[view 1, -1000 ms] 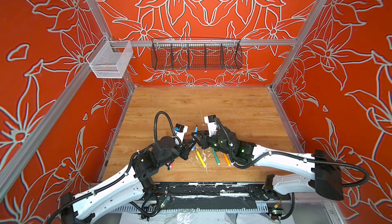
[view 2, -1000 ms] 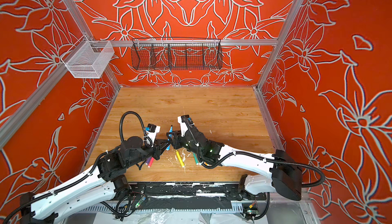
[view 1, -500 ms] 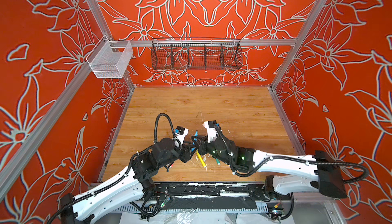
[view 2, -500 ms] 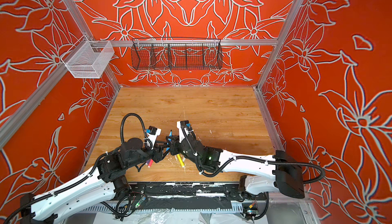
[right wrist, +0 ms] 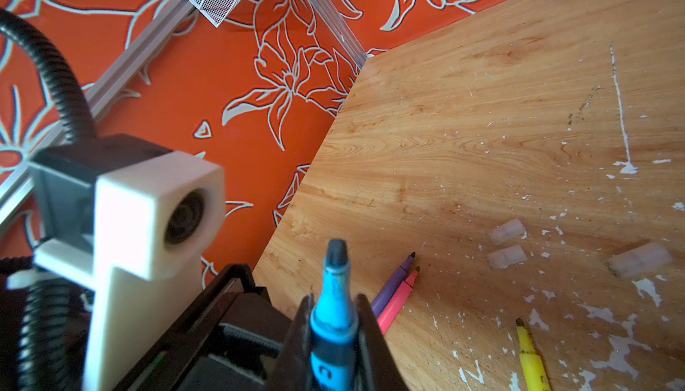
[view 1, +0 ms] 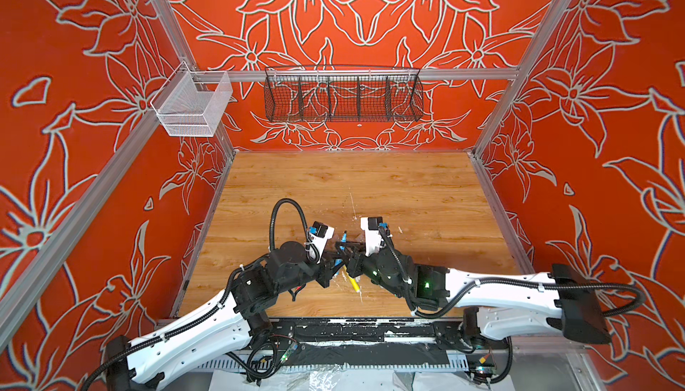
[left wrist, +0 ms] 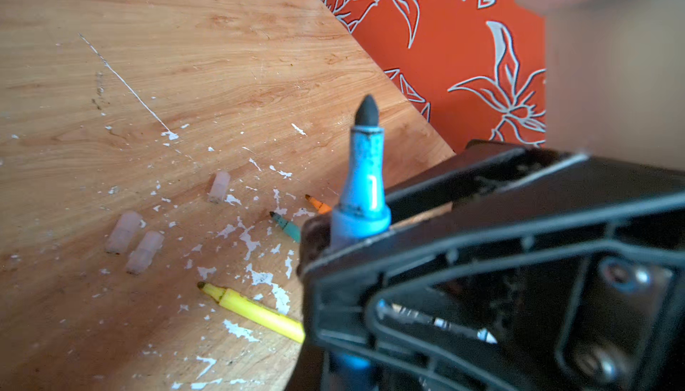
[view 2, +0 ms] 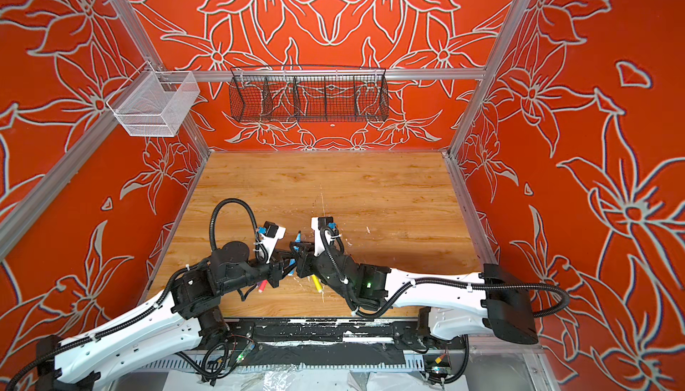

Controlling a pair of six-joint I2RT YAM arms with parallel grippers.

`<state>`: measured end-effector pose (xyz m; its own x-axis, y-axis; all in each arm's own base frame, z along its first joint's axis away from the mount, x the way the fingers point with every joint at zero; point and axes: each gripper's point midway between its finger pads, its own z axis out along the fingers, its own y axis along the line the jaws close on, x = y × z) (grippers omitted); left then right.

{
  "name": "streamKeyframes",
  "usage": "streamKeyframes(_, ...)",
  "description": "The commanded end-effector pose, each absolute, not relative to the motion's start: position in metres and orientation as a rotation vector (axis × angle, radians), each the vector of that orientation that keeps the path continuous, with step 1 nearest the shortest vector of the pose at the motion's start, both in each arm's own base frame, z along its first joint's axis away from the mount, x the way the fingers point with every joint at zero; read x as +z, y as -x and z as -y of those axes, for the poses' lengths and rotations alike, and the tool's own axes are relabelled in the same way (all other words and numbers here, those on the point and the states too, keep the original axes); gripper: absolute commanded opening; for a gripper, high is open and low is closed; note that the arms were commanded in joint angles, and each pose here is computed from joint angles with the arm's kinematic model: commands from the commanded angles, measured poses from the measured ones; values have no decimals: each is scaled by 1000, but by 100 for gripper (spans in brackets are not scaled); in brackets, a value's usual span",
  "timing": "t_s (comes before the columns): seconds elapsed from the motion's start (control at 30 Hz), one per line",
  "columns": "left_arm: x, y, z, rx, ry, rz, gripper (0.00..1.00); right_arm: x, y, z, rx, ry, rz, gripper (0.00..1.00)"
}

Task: Insert the pens into the pen caps
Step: 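Close the left gripper on the blue marker and lift it upright, then move the right gripper over the white pen caps and grasp one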

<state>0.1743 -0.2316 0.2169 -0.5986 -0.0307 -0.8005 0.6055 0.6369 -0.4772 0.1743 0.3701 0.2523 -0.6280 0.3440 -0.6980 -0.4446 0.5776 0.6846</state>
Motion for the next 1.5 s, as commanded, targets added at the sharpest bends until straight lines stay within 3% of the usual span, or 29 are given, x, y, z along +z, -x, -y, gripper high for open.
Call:
streamKeyframes(0.0, 222, -195, 209, -866, -266, -2013, 0, 265, -175, -355, 1126, 36, -1898, 37)
streamKeyframes(0.07, 225, -207, 186, -767, -103, -2032, 0, 273, -177, -346, 1080, 47, -1883, 53)
streamKeyframes(0.13, 228, -214, 158, -639, 69, -2061, 0, 279, -177, -333, 1027, 62, -1888, 59)
streamKeyframes(0.43, 285, -218, 103, -397, 295, -2038, 0, 258, -168, -264, 779, 81, -2064, 60)
streamKeyframes(0.53, 308, -235, 109, -341, 264, -1970, 0, 266, -169, -256, 677, 143, -2080, 60)
streamKeyframes(0.67, 311, -273, 131, -318, 237, -1959, 0, 274, -190, -252, 562, 216, -2053, 70)
streamKeyframes(0.8, 248, -307, 123, -386, 427, -2153, 0, 258, -231, -245, 505, 188, -2154, 68)
streamKeyframes(0.9, 216, -317, 116, -346, 411, -2143, 0, 246, -253, -233, 329, 196, -2136, 67)
streamKeyframes(1.0, 217, -318, 108, -288, 246, -1995, 0, 217, -256, -233, 295, 205, -2181, 70)
streamKeyframes(1.13, 219, -302, 97, -334, 264, -1897, 0, 179, -255, -248, 292, 268, -2271, 70)
streamKeyframes(1.47, 217, -297, 105, -358, 189, -1921, 0, 106, -258, -294, 300, 372, -2514, 65)
